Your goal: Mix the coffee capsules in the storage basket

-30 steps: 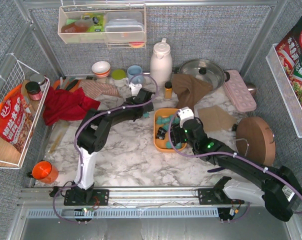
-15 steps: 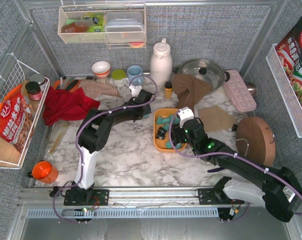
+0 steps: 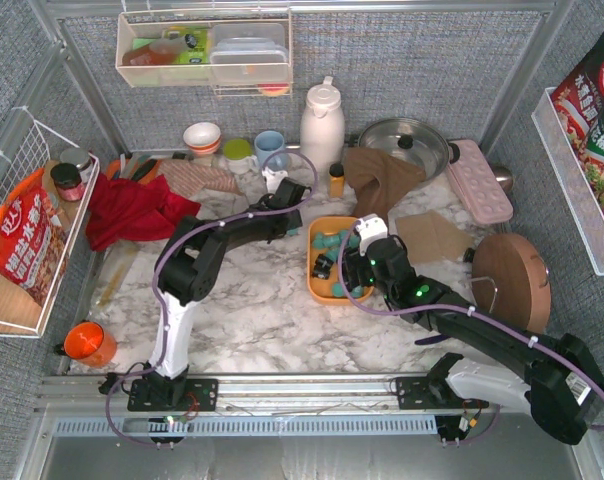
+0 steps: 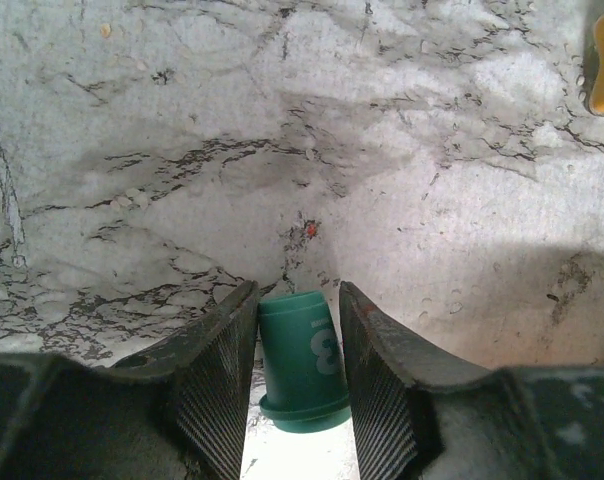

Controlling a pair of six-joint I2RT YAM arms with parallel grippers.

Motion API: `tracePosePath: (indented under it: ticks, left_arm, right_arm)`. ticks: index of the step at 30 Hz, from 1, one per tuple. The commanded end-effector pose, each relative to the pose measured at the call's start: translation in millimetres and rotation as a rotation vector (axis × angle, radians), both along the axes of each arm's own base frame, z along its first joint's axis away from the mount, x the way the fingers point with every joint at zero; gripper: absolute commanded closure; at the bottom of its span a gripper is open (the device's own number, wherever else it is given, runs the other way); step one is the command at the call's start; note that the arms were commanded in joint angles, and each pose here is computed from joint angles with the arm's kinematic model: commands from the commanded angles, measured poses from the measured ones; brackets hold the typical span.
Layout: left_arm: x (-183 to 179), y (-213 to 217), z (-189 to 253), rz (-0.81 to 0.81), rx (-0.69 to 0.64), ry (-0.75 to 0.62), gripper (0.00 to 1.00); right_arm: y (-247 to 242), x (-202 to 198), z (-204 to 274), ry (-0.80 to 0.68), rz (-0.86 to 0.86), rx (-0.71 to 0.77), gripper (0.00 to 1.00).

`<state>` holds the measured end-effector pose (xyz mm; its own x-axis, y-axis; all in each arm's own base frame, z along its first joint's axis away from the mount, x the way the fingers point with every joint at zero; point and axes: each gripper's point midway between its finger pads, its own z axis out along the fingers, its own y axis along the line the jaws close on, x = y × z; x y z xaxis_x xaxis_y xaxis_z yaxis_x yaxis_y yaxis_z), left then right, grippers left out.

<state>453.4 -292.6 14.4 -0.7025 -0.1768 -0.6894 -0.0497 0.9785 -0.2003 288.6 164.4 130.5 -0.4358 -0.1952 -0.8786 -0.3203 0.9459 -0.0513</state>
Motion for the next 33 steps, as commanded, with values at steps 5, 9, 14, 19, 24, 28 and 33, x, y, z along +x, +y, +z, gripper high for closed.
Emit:
tracePosePath:
  ticks: [5, 9, 14, 19, 24, 28, 33]
  left_arm:
    - [-12.8, 8.9, -17.7, -0.032, 0.068, 0.069, 0.52]
    - [-14.1, 10.6, -18.7, -0.047, 0.088, 0.075, 0.54]
    - [-15.0, 10.5, -20.7, -0.069, 0.106, 0.088, 0.57]
    - [-14.7, 8.5, -19.5, -0.077, 0.102, 0.089, 0.58]
    - [-14.2, 8.6, -15.8, -0.083, 0.108, 0.088, 0.61]
    - [-13.9, 10.7, -10.1, -0.085, 0.120, 0.081, 0.62]
    - [-13.3, 12.2, -2.4, -0.087, 0.124, 0.070, 0.63]
  right_arm:
    - [3.4, 1.5, 7.9, -0.015, 0.006, 0.021, 0.34]
    - [3.3, 1.5, 7.3, -0.014, 0.006, 0.021, 0.34]
    - [3.2, 1.6, 8.7, -0.018, 0.005, 0.023, 0.34]
    - [3.3, 1.4, 8.6, -0.017, 0.007, 0.022, 0.34]
    - [3.0, 1.5, 9.1, -0.019, 0.006, 0.022, 0.34]
    - [3.1, 1.1, 9.1, -0.018, 0.007, 0.022, 0.34]
    - [2.5, 1.4, 9.3, -0.019, 0.004, 0.022, 0.34]
